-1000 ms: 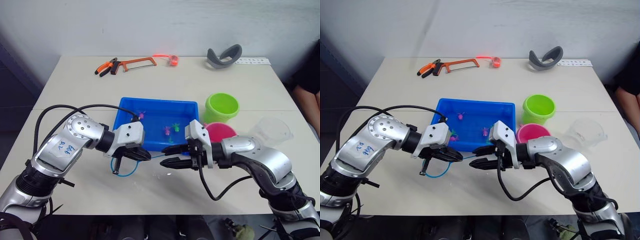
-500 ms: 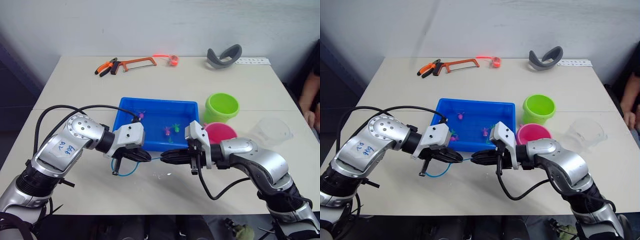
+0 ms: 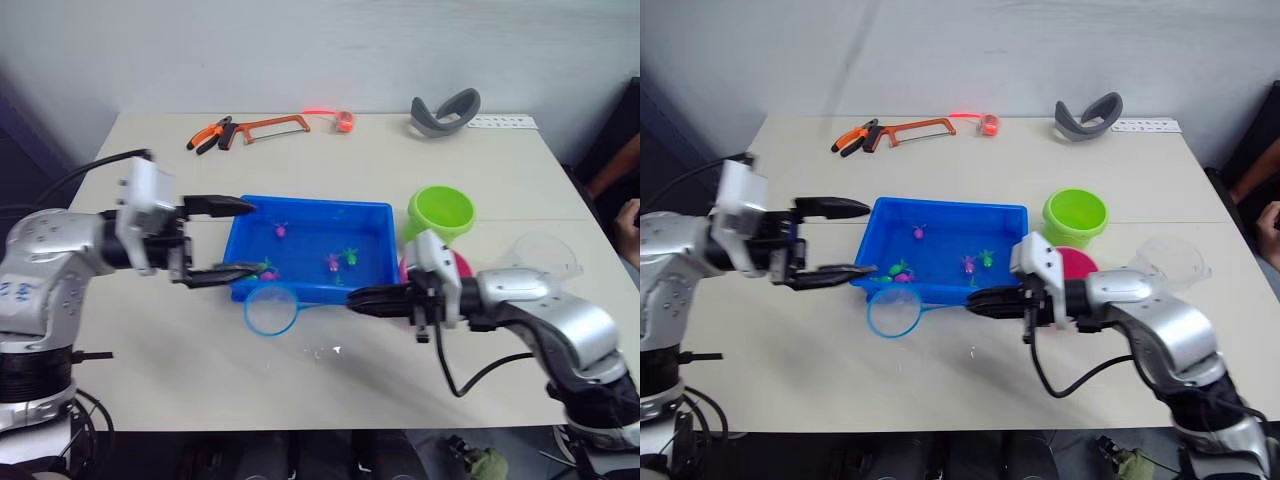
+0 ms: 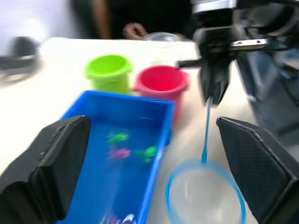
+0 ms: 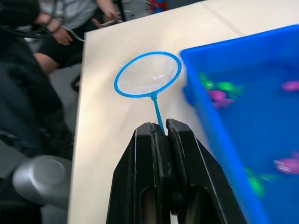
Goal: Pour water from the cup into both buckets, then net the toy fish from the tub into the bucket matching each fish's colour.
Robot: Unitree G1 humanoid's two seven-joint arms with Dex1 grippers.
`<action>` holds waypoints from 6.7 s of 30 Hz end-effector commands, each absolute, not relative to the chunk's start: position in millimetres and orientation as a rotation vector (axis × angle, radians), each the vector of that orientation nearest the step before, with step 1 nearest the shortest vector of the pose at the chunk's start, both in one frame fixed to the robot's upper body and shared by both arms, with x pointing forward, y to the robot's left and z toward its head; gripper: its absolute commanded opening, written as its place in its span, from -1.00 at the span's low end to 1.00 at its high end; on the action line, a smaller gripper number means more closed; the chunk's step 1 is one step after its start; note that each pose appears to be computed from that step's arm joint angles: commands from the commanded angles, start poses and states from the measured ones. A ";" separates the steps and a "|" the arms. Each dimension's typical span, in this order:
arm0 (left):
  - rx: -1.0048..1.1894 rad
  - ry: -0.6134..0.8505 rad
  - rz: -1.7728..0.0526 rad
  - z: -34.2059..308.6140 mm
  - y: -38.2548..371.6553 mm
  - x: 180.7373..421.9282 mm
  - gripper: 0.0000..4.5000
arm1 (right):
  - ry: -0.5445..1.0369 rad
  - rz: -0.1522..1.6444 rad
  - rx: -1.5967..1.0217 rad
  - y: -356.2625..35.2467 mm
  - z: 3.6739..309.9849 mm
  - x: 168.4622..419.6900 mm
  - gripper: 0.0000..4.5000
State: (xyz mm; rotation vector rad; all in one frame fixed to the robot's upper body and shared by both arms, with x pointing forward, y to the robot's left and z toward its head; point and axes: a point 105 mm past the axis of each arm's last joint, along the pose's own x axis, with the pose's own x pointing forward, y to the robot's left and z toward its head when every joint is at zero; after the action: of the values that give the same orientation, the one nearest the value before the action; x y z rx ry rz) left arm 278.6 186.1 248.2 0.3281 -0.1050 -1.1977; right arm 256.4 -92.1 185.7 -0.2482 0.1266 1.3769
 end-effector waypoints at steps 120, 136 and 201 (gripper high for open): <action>0.169 -0.218 -1.498 220.6 103.9 296.0 0.99 | -0.062 0.548 -0.486 -268.4 212.8 225.6 -1.00; 0.157 -0.229 -1.486 215.4 100.1 295.8 0.99 | -0.266 0.509 -1.279 -283.6 190.1 214.4 -1.00; 0.165 -0.039 -0.770 186.2 289.7 280.1 0.99 | 0.162 0.777 -0.303 -123.9 187.0 322.0 -1.00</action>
State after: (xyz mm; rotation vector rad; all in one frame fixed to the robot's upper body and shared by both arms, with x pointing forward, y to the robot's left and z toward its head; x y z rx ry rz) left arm 283.7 281.9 176.6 0.1275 -0.0162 -0.7924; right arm 322.1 -125.8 179.5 -0.2819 0.1850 0.7890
